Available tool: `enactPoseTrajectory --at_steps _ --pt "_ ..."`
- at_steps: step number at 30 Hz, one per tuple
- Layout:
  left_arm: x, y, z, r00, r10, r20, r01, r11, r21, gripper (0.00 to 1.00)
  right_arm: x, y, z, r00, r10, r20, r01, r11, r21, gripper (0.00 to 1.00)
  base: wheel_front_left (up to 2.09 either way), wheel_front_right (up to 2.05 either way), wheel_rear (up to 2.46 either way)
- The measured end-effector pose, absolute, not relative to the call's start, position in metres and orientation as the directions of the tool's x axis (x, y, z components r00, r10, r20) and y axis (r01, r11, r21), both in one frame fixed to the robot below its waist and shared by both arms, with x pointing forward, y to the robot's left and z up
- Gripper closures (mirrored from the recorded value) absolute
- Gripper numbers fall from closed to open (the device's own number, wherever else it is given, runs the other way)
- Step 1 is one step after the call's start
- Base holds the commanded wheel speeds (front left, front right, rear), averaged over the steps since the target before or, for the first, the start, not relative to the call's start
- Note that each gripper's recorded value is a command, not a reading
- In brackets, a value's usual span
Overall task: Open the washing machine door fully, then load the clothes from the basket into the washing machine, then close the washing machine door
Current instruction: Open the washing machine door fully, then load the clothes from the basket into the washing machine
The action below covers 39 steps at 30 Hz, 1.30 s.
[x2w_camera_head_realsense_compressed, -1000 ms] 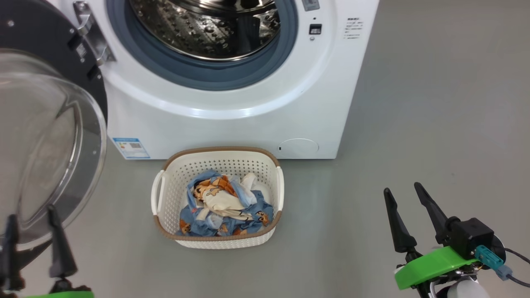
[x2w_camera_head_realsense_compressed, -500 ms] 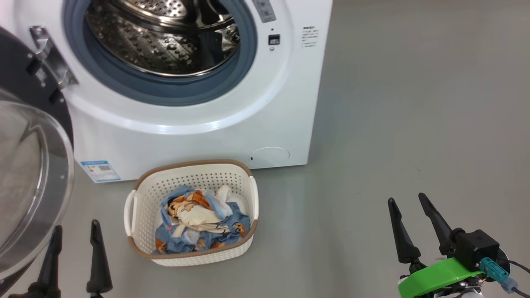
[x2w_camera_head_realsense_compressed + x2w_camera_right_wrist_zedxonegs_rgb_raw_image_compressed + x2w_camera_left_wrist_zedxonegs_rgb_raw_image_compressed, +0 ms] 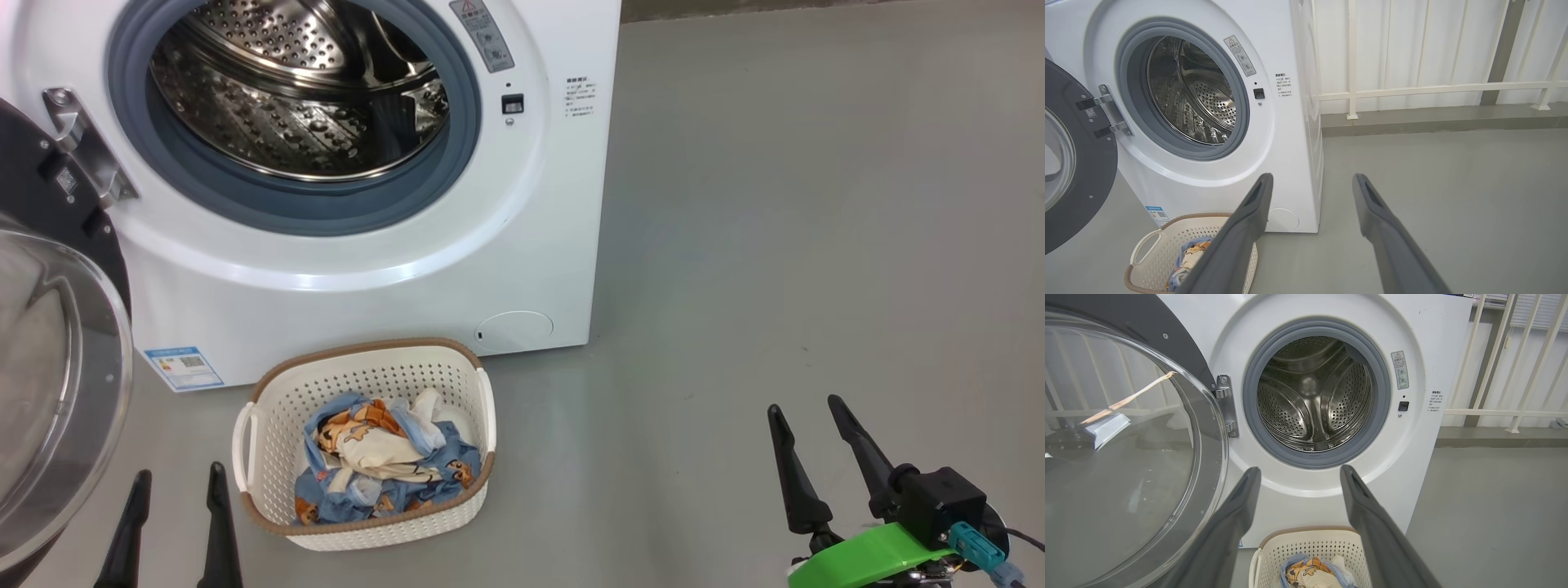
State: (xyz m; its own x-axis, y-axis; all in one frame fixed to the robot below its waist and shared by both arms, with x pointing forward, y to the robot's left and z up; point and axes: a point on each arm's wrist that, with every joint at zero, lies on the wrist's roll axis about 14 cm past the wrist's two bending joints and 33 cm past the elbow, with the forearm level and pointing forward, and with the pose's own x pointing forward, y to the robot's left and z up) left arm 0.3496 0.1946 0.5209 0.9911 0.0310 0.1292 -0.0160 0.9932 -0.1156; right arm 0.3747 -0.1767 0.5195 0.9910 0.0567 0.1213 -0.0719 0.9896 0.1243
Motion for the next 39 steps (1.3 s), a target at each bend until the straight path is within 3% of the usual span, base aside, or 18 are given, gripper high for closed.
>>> enactPoseTrajectory --at_steps 29,39 --pt "0.345 0.196 0.505 0.996 0.032 0.079 -0.022 0.992 -0.127 0.00 0.378 -0.175 0.523 0.989 0.066 0.132 -0.079 0.992 0.098 0.00 0.00 0.00 0.00" --pt "0.345 0.196 0.501 0.997 0.034 0.066 -0.025 0.992 -0.127 0.00 0.379 -0.174 0.520 0.990 0.068 0.124 -0.080 0.992 0.100 0.00 0.90 -0.86 -0.04"
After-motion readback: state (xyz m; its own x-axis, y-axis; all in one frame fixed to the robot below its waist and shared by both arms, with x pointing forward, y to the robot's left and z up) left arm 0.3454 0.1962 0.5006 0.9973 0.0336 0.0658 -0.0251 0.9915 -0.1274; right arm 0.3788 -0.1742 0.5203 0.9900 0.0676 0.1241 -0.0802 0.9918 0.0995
